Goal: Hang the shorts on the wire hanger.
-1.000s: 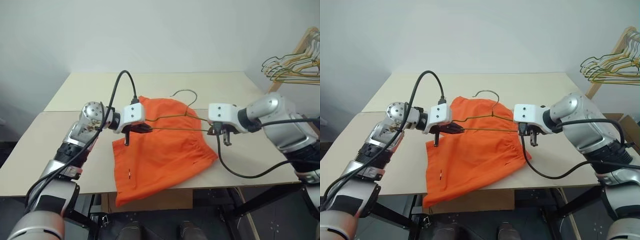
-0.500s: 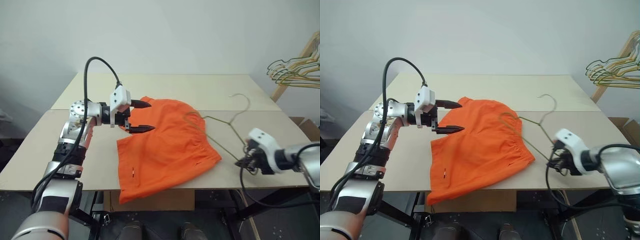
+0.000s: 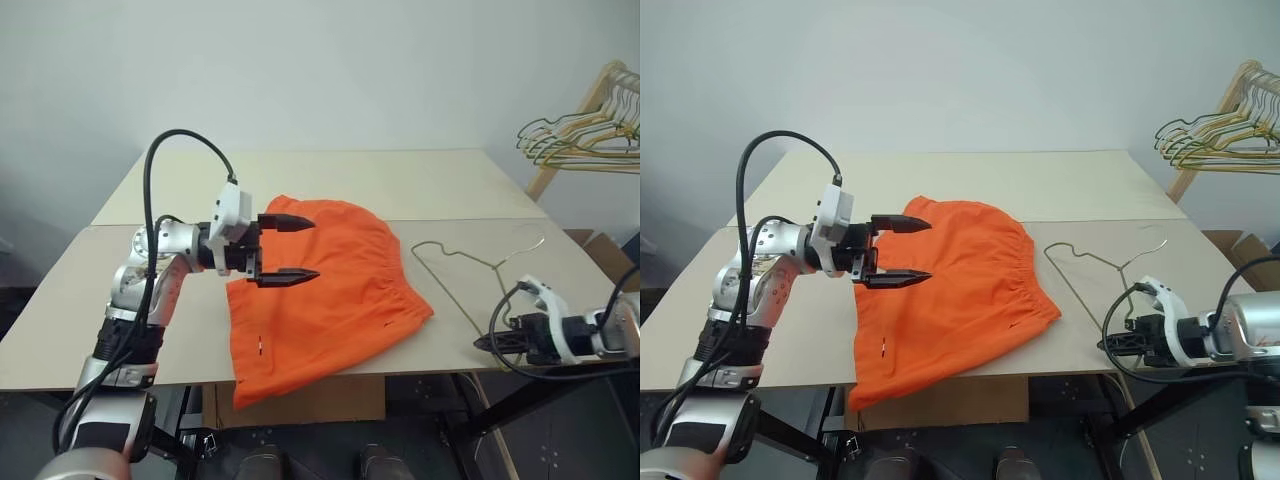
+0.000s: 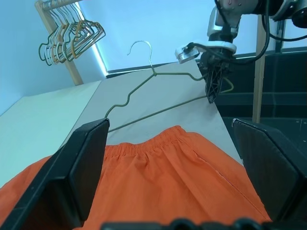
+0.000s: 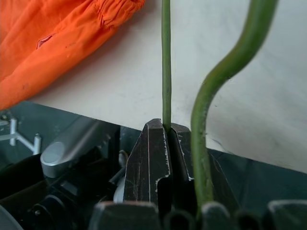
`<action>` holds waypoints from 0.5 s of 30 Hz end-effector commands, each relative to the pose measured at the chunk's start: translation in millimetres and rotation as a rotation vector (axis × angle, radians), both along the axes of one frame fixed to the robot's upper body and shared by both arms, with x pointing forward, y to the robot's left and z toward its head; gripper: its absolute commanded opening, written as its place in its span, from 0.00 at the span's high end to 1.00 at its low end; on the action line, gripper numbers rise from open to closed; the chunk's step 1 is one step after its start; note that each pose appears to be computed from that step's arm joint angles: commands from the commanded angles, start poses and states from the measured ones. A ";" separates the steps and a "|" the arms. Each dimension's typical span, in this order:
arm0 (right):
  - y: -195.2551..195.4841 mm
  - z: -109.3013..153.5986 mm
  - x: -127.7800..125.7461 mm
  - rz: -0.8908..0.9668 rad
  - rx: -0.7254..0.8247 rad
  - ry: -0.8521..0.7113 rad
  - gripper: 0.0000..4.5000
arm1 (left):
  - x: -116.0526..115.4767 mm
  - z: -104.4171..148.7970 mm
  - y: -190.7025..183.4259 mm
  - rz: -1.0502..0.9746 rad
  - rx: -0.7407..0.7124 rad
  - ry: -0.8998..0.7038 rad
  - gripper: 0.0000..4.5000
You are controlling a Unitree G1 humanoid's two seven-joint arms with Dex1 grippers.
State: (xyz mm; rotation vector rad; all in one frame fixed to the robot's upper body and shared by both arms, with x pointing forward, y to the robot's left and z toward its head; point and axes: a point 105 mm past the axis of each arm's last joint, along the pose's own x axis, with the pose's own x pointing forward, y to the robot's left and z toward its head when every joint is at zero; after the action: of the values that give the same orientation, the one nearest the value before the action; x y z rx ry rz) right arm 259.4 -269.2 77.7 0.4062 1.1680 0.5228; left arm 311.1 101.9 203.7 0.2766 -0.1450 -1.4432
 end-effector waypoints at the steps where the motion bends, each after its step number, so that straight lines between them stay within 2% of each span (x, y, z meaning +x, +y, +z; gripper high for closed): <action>1: 6.8 3.7 7.3 0.034 0.046 -0.013 1.00 | -3.0 12.3 2.7 0.008 0.001 -0.041 0.01; 5: 11.8 4.5 4.1 0.059 0.104 0.010 1.00 | -6.9 10.9 4.6 0.015 0.005 -0.038 0.01; 15: 23.3 20.6 -27.8 0.192 0.237 0.001 1.00 | -8.8 11.1 6.1 0.036 0.007 -0.045 0.01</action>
State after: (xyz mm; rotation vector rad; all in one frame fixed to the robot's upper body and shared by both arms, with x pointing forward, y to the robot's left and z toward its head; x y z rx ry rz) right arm 229.4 -250.5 79.1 0.5114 1.2240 0.7622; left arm 304.4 106.7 202.9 0.3042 -0.1257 -1.4110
